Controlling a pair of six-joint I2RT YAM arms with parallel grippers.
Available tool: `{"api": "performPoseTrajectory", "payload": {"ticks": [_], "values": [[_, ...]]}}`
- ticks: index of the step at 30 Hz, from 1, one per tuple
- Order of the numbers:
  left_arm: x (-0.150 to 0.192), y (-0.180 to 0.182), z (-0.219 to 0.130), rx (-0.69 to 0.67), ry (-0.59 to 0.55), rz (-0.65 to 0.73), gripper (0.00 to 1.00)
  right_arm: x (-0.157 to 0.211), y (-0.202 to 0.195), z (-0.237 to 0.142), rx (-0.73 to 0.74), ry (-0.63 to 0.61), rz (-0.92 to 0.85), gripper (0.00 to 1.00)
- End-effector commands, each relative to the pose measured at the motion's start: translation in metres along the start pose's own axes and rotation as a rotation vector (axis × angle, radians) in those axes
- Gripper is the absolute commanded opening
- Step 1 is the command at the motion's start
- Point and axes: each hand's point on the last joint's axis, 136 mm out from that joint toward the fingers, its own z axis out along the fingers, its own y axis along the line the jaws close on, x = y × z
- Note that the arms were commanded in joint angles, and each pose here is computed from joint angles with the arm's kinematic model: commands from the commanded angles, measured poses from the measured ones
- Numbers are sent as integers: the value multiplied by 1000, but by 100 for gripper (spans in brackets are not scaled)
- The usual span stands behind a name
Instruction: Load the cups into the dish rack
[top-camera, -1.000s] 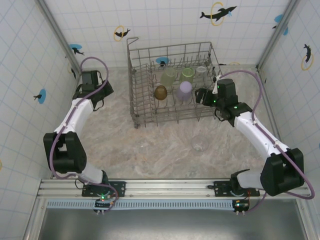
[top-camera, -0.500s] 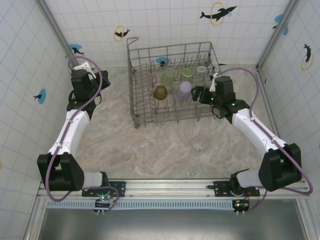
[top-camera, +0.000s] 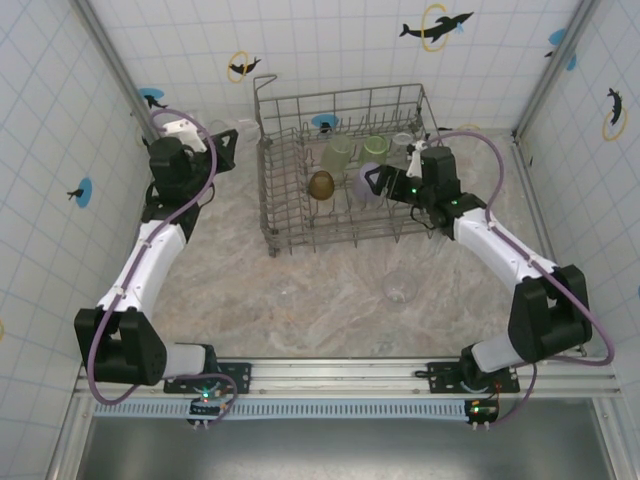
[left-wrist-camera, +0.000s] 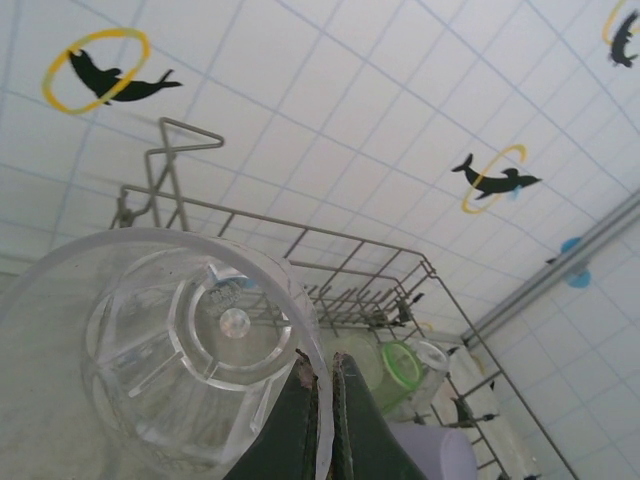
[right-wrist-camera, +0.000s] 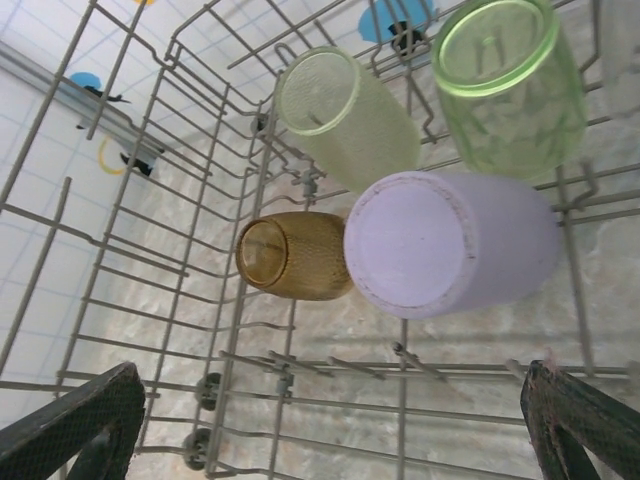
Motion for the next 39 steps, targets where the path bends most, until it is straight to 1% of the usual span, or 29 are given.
{"api": "performPoseTrajectory", "payload": {"ticks": [1,8,11,18,27,36,39], "values": [[-21,-39,-2,145,-56,71,0,-30,38,0,-147,-77,7,100],[-2,-73,14,263,2,156,0,-45,53,6,-238,-112,85,100],[1,-79,20,291,7,158,0,-44,62,10,-300,-90,129,100],[17,-98,38,367,49,164,0,-54,75,15,-377,-121,204,100],[28,-113,51,432,59,127,0,-64,93,30,-505,-141,312,100],[32,-116,57,478,45,71,0,-74,109,40,-646,-176,437,100],[32,-118,60,495,42,50,0,-78,116,48,-678,-169,462,100]]}}
